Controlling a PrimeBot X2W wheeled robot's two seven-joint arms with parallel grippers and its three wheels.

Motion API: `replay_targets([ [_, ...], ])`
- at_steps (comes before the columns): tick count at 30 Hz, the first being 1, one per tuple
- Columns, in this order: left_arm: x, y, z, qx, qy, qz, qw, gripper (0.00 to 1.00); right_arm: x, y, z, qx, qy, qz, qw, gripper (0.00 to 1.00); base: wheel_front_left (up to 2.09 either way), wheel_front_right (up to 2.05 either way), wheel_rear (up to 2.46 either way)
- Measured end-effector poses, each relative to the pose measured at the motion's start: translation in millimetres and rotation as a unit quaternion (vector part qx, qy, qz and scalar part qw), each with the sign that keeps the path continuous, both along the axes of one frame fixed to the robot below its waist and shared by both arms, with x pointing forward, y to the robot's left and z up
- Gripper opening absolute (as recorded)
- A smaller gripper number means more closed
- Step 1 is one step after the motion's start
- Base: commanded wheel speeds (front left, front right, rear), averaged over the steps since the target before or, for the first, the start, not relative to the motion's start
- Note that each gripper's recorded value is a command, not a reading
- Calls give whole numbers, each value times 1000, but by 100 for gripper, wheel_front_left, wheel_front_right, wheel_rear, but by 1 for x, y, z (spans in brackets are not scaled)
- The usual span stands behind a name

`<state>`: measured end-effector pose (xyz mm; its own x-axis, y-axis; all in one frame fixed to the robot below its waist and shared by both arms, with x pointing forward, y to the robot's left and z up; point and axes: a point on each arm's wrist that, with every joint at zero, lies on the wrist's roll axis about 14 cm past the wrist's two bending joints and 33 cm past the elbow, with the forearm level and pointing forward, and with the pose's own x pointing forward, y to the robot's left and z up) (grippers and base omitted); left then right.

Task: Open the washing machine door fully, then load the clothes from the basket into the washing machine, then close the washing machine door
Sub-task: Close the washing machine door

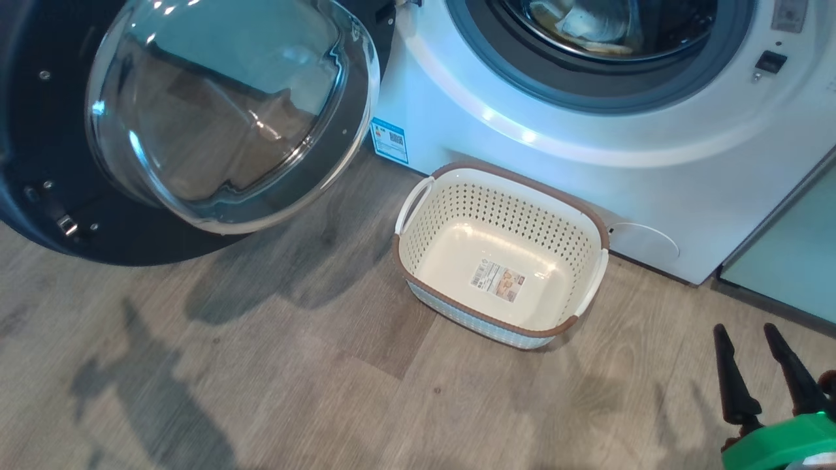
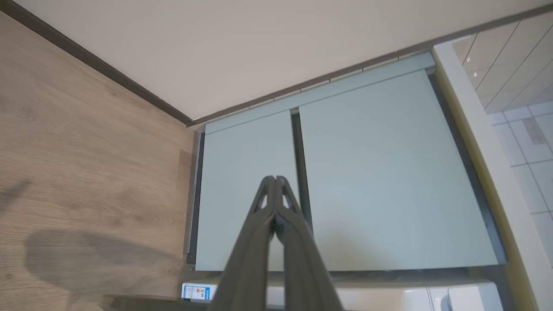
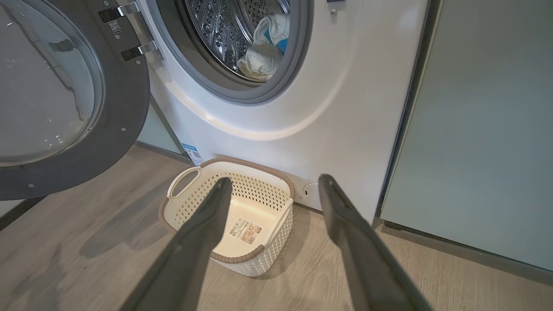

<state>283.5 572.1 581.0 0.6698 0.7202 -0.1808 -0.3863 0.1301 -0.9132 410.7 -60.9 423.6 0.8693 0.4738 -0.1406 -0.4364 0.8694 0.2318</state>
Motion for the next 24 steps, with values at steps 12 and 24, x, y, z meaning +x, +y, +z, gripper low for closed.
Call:
replay_targets([
  [12,38,-12,6,8,44,-70,997,0,8,-3,-9,-6,6,4,1000,100,0,0,0],
  [24,80,-29,9,24,65,-134,989,0,18,-9,-15,-5,9,-5,1000,100,0,0,0],
])
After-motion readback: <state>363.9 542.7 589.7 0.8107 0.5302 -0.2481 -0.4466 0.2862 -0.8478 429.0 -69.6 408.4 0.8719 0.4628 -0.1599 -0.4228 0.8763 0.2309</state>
